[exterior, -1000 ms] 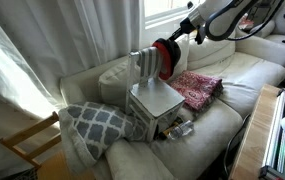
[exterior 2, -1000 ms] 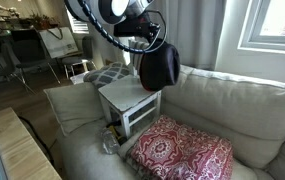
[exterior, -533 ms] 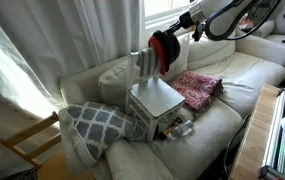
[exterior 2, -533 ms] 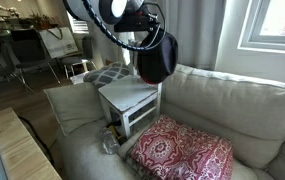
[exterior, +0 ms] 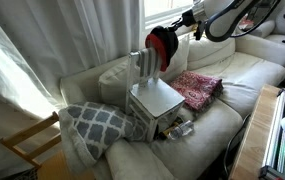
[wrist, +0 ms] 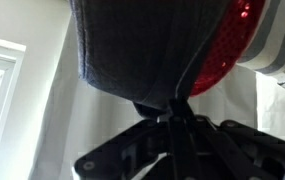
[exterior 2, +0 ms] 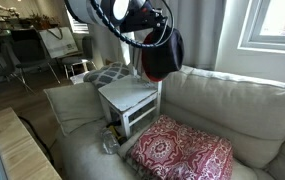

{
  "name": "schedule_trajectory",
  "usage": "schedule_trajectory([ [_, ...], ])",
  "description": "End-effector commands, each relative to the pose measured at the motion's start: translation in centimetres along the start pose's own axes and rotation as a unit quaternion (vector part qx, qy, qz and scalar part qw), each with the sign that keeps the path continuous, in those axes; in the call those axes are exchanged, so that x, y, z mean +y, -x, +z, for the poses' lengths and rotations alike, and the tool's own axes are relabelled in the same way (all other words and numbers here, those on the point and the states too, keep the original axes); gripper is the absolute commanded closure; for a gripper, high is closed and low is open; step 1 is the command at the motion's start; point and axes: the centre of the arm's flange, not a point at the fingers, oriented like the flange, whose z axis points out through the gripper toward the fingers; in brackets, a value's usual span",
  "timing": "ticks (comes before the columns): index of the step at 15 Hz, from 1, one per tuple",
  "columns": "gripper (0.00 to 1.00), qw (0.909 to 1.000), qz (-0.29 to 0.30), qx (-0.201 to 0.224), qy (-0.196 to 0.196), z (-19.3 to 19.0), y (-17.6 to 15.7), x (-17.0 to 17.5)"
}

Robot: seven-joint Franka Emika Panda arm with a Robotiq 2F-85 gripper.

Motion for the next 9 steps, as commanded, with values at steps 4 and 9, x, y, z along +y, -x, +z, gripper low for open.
schedule_trajectory([
  [4,0.99,0.9990,-0.040,-0.001,0.023,-0.7,0.0,-1.1],
  [9,0.99,0.9957,-0.055,-0.030,0.068,-1.0,0.3,0.0],
])
